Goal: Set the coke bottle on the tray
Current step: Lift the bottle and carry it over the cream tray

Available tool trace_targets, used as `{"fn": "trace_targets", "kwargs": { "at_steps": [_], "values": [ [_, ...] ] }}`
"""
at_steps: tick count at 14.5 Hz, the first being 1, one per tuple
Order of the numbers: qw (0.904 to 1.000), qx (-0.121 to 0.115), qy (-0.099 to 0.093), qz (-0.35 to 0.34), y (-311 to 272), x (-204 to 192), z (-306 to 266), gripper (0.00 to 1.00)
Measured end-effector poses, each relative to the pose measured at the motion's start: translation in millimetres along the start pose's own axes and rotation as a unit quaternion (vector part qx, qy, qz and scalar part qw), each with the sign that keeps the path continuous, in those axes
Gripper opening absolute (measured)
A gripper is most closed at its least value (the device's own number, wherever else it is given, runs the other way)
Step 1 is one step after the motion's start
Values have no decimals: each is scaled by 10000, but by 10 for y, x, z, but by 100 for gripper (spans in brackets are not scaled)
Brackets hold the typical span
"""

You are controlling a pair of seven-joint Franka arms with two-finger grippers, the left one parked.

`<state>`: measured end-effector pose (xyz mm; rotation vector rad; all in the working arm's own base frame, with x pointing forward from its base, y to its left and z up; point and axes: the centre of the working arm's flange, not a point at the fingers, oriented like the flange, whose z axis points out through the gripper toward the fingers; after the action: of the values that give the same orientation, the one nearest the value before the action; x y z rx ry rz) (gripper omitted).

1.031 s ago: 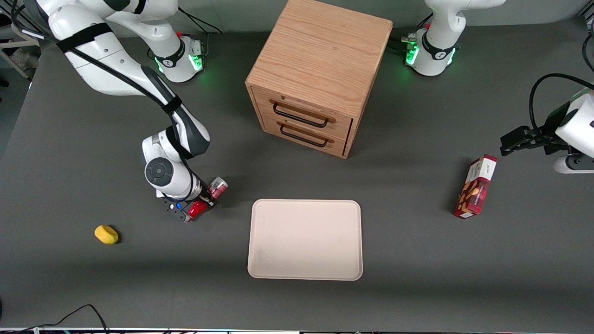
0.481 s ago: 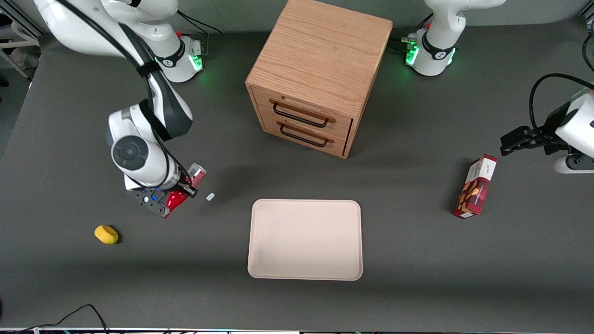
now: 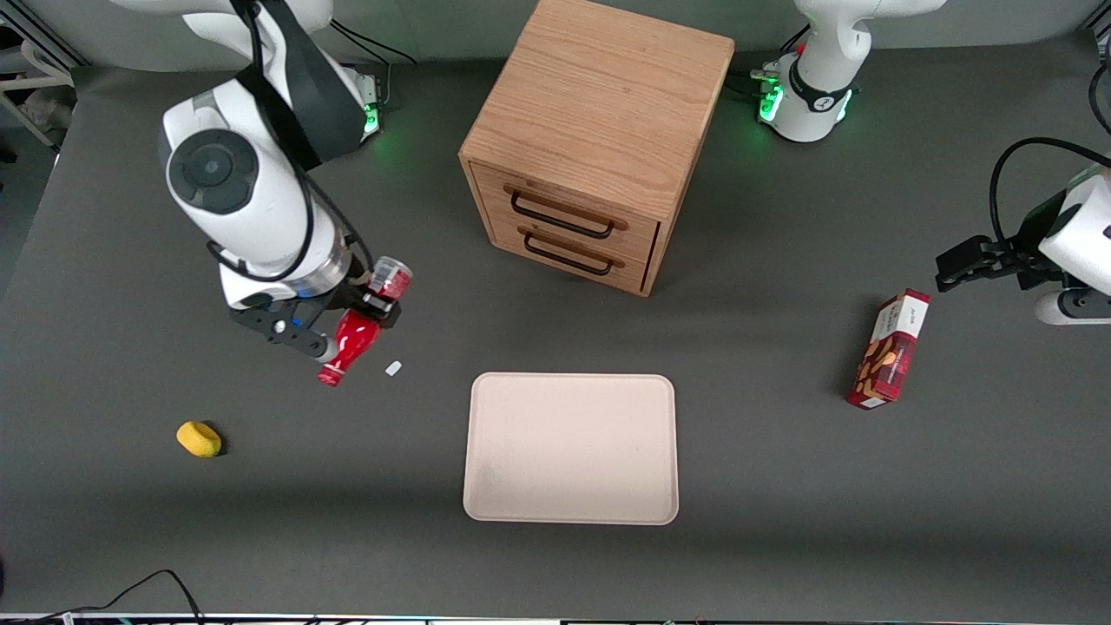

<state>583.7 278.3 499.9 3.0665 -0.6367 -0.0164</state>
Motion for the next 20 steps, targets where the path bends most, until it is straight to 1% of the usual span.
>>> {"fn": "trace_targets", "kwargs": {
  "at_steps": [2, 5, 8, 9, 10, 13, 15, 17, 19, 20],
  "values": [
    [9996, 226, -87, -171, -242, -11, 3, 55],
    [9965, 635, -196, -509, -501, 254, 282, 55],
    [9920, 1065, -198, -645, -687, 532, 880, 55],
    [9907, 1185, -178, -642, -741, 599, 1093, 55],
    [9898, 1254, -116, -664, -785, 652, 1284, 55],
    [9878, 1320, 82, -827, -903, 702, 1780, 55],
    [9840, 1249, 253, -1241, -990, 656, 2048, 55],
    [9771, 1173, 278, -1751, -1039, 600, 2246, 55],
    [9734, 1111, 283, -1984, -1044, 590, 2359, 55],
    [9721, 1041, 334, -2074, -1039, 595, 2413, 55]
  ]
}}
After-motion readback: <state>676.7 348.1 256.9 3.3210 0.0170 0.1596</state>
